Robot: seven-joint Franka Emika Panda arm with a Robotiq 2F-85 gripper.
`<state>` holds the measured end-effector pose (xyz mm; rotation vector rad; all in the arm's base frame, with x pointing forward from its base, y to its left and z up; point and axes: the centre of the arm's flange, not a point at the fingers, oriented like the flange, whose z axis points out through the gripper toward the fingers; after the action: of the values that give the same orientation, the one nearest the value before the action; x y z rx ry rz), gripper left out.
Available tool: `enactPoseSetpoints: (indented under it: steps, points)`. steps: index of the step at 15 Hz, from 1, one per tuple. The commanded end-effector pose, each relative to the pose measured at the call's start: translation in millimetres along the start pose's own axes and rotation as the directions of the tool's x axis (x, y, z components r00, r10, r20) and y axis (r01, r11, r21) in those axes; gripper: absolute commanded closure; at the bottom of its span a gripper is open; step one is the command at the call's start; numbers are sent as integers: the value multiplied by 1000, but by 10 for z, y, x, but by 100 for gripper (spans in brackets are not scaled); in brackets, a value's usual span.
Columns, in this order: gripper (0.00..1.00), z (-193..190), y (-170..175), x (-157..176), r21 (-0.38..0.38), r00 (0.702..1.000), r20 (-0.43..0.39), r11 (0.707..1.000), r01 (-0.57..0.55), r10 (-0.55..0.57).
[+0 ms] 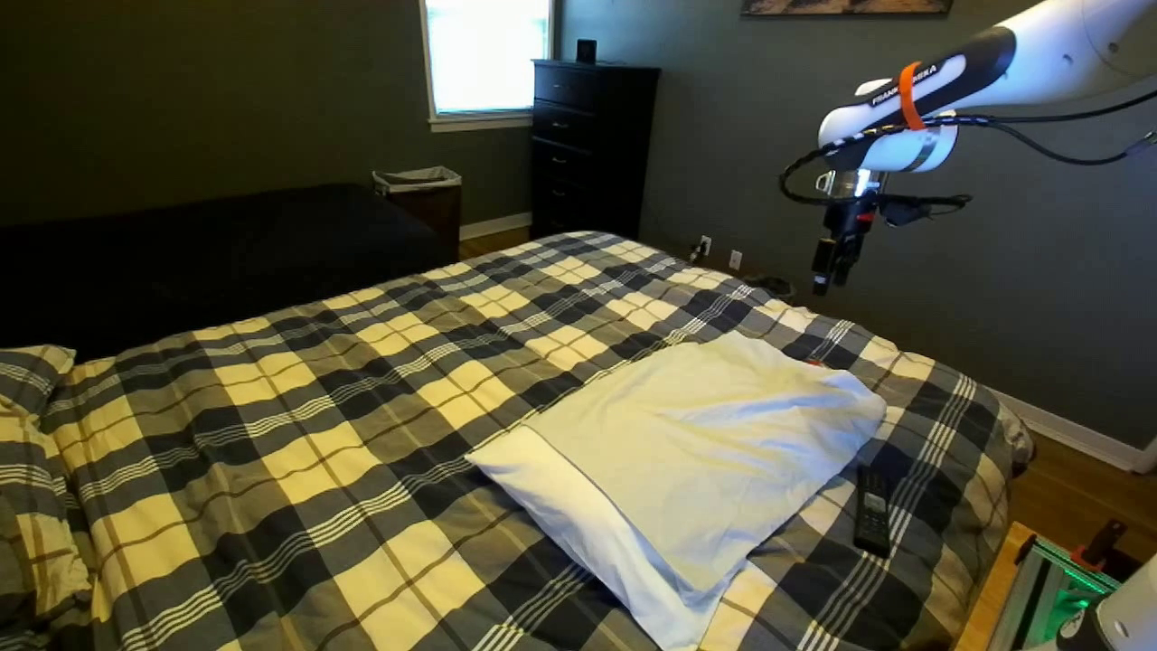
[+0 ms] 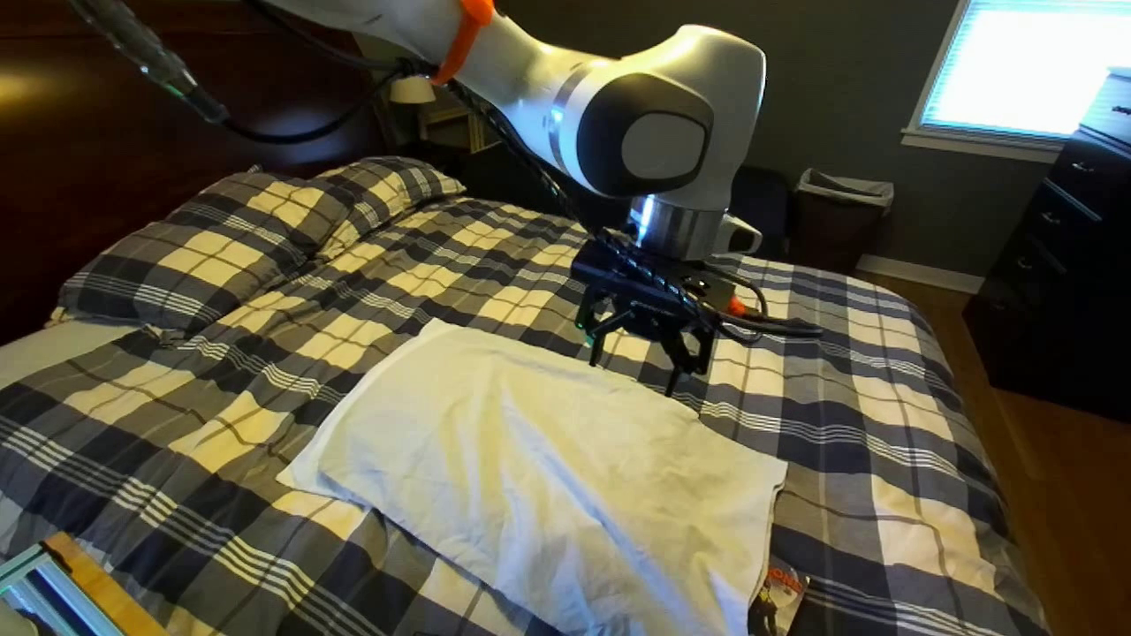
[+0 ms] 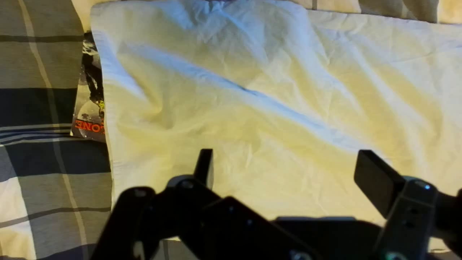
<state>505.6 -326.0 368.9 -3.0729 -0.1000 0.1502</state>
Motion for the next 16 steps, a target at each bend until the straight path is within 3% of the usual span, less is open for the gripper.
enactPoseSetpoints:
  steps: [1, 9, 16]
  points:
    - [0, -333, -135, -25, 33, 999, -21, 999, -40, 41]
    - [0, -944, -282, -122, 24, 997, -22, 997, -76, 77]
    - [0, -1260, -389, -189, 16, 991, -22, 992, -128, 128]
